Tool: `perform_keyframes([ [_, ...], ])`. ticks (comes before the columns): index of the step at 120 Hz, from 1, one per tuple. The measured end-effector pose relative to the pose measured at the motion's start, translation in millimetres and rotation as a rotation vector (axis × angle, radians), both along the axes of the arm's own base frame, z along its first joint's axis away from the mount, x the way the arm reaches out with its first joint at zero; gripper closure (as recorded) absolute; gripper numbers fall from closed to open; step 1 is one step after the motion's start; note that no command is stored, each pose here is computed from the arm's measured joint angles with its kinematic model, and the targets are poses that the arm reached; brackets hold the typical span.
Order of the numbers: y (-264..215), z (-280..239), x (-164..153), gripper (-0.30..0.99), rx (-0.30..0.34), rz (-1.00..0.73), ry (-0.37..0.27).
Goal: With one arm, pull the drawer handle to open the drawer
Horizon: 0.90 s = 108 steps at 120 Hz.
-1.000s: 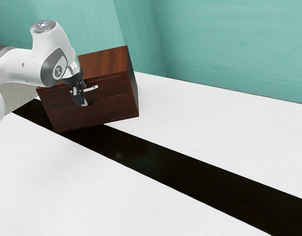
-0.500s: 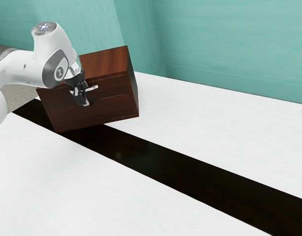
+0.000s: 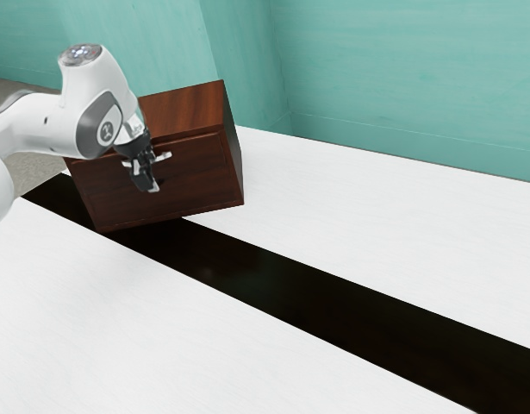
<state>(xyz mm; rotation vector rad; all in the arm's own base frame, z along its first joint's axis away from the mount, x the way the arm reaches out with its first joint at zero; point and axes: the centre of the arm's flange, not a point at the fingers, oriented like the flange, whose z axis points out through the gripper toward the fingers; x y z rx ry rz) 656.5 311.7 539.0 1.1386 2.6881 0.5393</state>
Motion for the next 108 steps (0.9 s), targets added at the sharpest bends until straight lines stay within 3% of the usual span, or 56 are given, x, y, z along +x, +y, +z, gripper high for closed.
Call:
perform_keyframes([
  [108, -30, 10, -29, 0.32, -0.038, -0.006, 0.074],
])
